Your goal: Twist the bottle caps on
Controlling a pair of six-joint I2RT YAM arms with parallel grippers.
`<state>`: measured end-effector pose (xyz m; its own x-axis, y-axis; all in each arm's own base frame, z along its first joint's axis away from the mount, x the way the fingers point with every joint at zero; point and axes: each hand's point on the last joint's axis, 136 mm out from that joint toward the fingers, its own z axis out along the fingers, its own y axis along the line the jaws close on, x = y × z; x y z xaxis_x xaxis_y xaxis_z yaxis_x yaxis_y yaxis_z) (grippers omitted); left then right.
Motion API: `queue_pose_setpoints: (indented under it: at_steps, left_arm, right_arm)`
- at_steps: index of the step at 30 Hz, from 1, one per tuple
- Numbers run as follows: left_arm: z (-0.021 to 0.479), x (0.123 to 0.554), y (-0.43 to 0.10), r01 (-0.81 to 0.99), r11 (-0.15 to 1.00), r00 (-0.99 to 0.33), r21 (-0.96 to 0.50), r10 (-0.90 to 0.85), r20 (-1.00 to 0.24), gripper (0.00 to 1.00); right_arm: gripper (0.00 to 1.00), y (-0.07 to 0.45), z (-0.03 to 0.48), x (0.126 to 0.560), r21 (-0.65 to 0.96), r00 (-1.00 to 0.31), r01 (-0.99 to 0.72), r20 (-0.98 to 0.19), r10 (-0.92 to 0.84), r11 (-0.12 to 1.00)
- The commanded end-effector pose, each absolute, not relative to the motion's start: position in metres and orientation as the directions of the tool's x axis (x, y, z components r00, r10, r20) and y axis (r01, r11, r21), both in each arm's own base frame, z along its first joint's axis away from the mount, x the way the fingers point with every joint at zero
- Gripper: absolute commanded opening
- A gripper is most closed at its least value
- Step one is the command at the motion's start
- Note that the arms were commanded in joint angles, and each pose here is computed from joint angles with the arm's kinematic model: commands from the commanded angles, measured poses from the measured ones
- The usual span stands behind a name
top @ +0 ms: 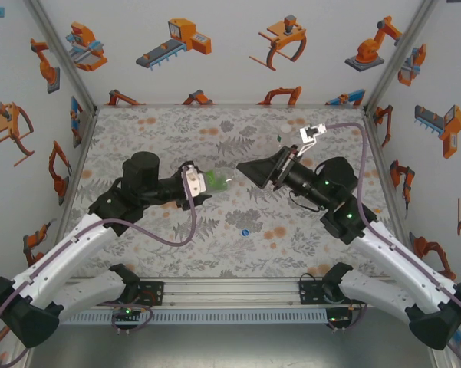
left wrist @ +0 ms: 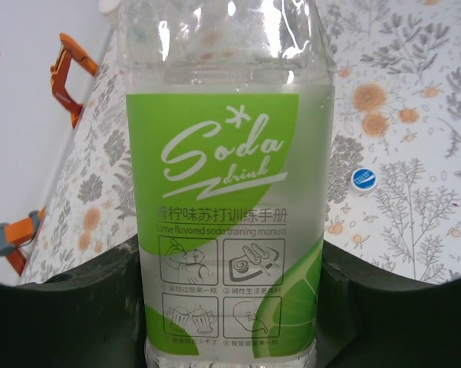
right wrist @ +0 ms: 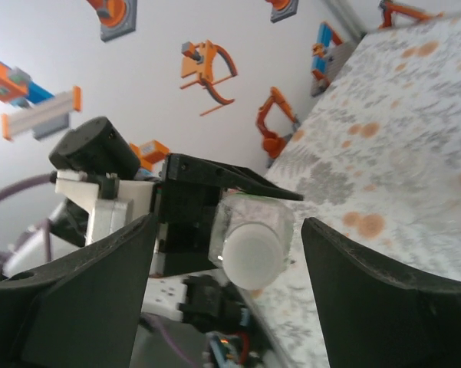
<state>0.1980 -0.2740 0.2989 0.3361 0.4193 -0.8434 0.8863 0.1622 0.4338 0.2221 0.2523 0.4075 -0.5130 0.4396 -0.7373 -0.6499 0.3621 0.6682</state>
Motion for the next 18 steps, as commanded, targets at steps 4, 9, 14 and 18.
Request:
queue_pose_setpoints:
  at_steps: [4,9,14,18]
  left_arm:
    - [0.309,0.168,-0.280,0.905,0.026,0.396,0.424,0.313,-0.863,0.00]
    - [0.308,0.158,-0.282,0.918,-0.041,0.389,0.395,0.299,-0.872,0.00]
    - [0.305,0.156,-0.283,0.924,-0.060,0.376,0.377,0.304,-0.875,0.00]
    - [0.306,0.155,-0.284,0.926,-0.066,0.373,0.371,0.300,-0.878,0.00]
  right_arm:
    - [0.63,0.249,0.424,0.170,0.194,-0.139,-0.909,-0.976,0.170,0.368]
    - [0.62,0.255,0.421,0.110,-0.178,0.176,-0.980,-0.984,-0.025,0.088]
    - [0.62,0.255,0.413,0.099,-0.329,0.329,-0.944,-0.936,-0.126,-0.015]
    - [0.61,0.259,0.409,0.103,-0.383,0.385,-0.923,-0.912,-0.142,-0.042]
